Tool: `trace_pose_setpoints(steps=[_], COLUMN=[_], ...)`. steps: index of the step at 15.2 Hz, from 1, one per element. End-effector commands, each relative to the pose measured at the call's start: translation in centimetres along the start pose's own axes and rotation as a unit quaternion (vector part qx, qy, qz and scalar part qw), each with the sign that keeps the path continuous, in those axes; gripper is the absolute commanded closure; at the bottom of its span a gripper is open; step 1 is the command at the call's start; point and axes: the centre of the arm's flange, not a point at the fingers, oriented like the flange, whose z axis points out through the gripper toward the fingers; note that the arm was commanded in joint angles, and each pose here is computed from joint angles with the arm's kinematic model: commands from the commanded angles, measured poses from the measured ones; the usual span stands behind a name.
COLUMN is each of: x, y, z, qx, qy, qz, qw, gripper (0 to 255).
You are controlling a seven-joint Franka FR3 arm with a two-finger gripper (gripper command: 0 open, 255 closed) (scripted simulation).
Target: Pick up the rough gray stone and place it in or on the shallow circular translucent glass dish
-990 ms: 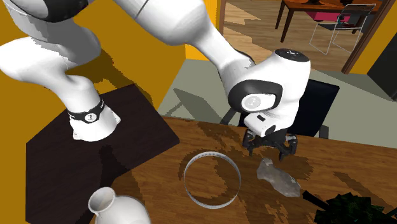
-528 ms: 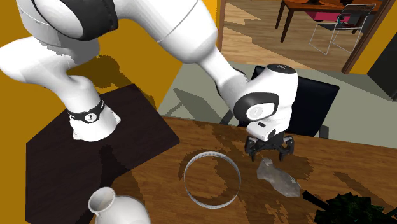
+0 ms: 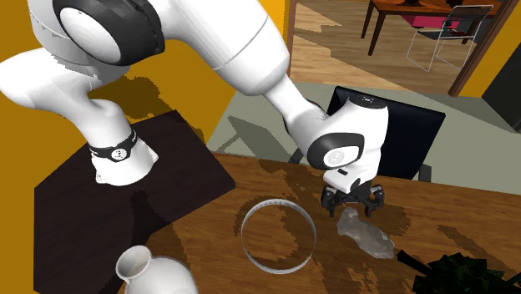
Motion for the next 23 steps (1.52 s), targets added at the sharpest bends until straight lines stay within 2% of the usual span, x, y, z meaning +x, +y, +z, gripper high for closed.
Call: trace_pose_setpoints(steps=[1,3,4,13,23], x=[0.0,0.0,0.0,0.0,0.6], y=[0.0,0.0,0.0,0.0,-0.7], z=[0.0,0.0,0.0,0.0,-5.2], qx=[0.000,0.000,0.000,0.000,0.000], qy=[0.000,0.000,0.000,0.000,0.000], qz=[0.000,0.000,0.000,0.000,0.000], qw=[1.0000,1.0000,1.0000,1.0000,1.0000], gripper=[0,0,255,255,255])
